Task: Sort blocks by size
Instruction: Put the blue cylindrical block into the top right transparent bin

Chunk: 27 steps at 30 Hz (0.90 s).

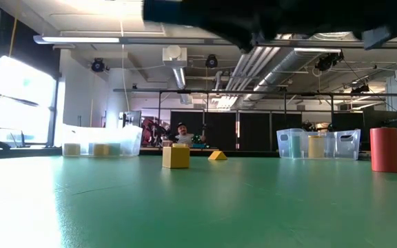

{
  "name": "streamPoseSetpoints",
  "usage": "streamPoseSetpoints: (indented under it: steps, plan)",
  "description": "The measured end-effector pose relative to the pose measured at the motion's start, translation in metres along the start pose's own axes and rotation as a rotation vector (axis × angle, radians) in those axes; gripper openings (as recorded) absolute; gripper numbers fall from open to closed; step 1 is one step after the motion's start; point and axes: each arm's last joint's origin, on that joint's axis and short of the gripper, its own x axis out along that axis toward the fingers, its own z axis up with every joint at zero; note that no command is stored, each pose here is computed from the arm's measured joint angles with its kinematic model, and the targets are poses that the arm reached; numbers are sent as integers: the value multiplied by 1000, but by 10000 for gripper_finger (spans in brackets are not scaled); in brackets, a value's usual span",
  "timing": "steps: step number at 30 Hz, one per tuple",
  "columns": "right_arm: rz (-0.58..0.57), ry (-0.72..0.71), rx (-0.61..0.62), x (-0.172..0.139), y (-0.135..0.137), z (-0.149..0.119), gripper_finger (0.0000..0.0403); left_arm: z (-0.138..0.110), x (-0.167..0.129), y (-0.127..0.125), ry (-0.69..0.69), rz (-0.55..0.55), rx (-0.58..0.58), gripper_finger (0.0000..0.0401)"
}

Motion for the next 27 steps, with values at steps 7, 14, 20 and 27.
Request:
streamPoseSetpoints:
  steps: [7,14,20,27]
  plan:
    - [-224,373,48,-40,-31,30,124,7,-15,7,119,226,51,213]
    - [-630,915,319,-107,-142,73,124,7,-14,9,128,244,30,217]
    - [-849,1182,478,-150,-243,71,124,0,-7,11,153,254,16,217]
    - [-991,1296,694,-206,-332,32,124,-7,-5,10,178,252,-8,217]
